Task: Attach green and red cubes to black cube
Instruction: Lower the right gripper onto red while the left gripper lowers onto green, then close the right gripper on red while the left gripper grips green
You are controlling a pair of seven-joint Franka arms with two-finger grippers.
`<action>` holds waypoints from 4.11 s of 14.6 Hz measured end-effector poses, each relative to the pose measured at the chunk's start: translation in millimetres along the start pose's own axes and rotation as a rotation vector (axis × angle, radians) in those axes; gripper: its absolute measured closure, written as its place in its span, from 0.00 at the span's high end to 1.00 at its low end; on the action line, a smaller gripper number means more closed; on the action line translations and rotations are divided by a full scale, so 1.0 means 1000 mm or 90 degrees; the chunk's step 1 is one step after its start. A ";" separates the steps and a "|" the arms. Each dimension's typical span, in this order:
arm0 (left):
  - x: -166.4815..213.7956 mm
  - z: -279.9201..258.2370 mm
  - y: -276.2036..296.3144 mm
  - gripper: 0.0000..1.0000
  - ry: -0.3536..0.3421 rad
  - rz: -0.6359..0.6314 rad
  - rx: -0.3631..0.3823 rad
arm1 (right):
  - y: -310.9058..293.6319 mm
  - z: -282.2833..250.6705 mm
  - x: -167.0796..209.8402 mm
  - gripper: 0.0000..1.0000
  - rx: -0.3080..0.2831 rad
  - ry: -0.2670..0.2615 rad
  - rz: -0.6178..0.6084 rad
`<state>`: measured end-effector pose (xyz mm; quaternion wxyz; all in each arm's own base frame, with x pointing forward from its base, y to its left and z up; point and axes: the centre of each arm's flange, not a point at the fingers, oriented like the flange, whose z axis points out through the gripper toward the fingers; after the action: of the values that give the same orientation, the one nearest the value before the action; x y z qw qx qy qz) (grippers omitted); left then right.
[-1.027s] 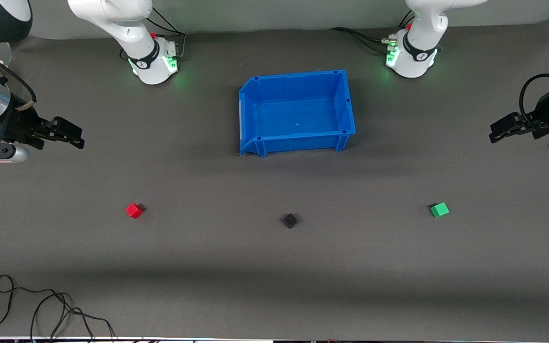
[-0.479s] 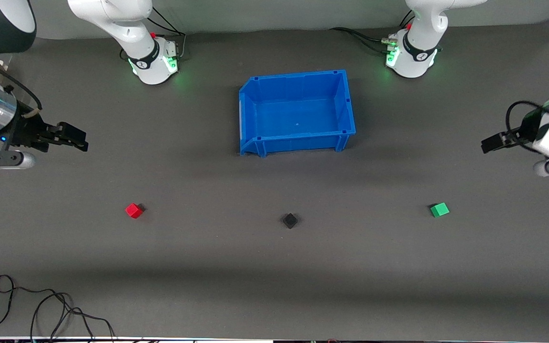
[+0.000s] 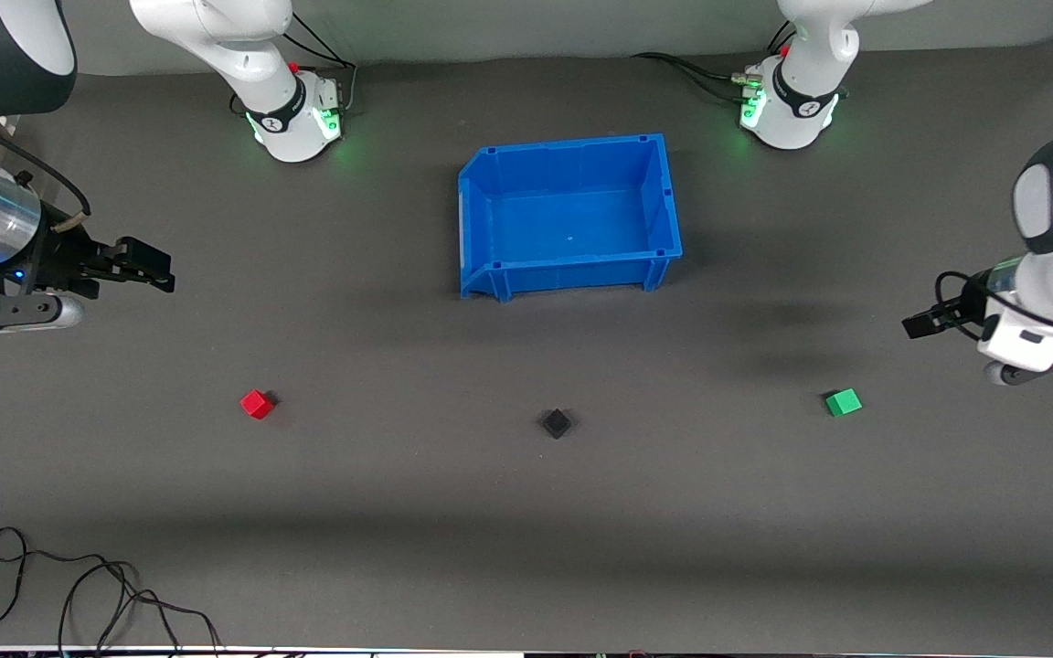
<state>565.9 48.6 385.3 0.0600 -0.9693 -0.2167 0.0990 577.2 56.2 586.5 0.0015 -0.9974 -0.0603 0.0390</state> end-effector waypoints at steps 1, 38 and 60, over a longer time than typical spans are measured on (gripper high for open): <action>0.002 0.015 -0.005 1.00 0.004 -0.029 -0.004 | 0.001 0.007 0.006 1.00 0.001 0.004 -0.031; 0.064 0.176 0.072 0.82 0.017 -0.784 -0.183 | 0.064 0.413 0.045 0.91 -0.018 0.111 -0.330; 0.067 0.162 0.071 0.40 0.035 -0.783 -0.204 | 0.068 0.409 0.045 0.40 0.037 0.133 -0.229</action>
<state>618.9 26.1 204.9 -0.0346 -0.6668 -0.7443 -0.0122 597.8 -7.1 174.5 0.0432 -0.9687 -0.2357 -0.0642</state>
